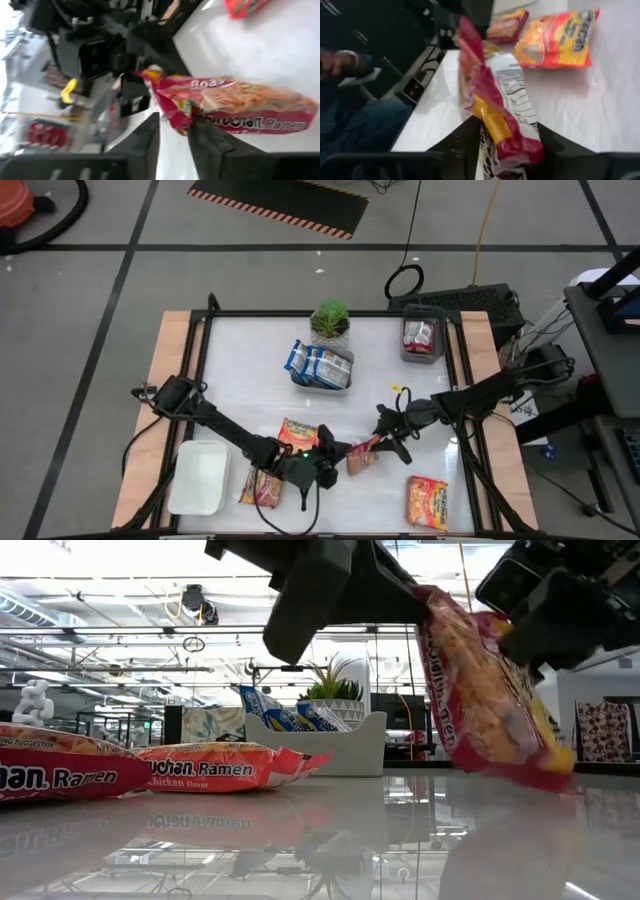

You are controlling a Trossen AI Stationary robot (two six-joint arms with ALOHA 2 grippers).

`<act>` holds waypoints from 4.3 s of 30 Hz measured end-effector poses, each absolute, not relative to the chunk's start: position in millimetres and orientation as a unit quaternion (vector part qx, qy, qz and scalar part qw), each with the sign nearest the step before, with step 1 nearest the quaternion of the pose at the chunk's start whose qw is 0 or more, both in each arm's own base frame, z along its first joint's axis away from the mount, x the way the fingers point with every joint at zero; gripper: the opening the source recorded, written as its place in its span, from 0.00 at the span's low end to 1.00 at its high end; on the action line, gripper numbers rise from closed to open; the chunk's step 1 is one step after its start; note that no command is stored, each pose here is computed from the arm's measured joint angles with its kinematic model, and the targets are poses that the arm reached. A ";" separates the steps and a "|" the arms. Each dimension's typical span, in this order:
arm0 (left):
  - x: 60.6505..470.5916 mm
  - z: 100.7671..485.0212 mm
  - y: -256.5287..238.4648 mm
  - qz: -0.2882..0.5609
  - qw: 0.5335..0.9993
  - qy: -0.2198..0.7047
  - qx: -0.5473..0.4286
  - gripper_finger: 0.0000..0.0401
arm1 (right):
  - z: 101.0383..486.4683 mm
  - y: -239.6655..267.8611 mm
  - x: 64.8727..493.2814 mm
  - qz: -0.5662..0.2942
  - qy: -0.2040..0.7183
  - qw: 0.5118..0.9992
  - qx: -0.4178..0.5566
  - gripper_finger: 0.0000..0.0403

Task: Sort Maruchan noodles
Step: Put the right red noodle pack into the black bin

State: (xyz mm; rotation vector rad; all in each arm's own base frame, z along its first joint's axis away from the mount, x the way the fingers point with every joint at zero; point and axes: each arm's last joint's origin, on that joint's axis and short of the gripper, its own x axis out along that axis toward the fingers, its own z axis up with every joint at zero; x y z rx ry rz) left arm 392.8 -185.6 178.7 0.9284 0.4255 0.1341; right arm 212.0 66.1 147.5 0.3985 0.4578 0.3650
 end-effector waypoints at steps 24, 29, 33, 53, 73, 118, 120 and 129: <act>326.4 285.4 -98.4 0.311 0.861 0.285 0.284 0.74 | 217.2 -12.6 189.8 0.089 0.016 0.990 0.106 0.15; 303.9 294.8 -68.1 0.351 0.847 0.323 0.234 0.74 | 226.8 -34.9 180.5 0.020 -0.019 0.996 0.080 0.15; 293.5 293.5 -51.4 0.373 0.831 0.356 0.211 0.74 | 232.3 -52.5 172.5 -0.034 -0.035 0.996 0.070 0.15; 279.9 274.8 -5.5 0.437 0.781 0.428 0.128 0.74 | 280.1 -110.4 147.8 -0.233 0.142 0.955 -0.117 0.15; 278.1 267.7 -4.2 0.435 0.777 0.437 0.128 0.74 | 221.6 -163.4 133.5 -0.423 0.387 0.816 -0.077 0.15; 279.6 268.0 -4.4 0.434 0.780 0.432 0.126 0.74 | 202.6 -172.5 122.7 -0.533 0.430 0.720 -0.112 0.40; 279.6 268.0 -4.4 0.434 0.780 0.432 0.127 0.74 | 203.9 -173.2 123.3 -0.542 0.416 0.723 -0.105 0.40; 280.1 268.2 -4.4 0.433 0.782 0.431 0.127 0.74 | 206.6 -173.5 125.8 -0.552 0.391 0.730 -0.099 0.40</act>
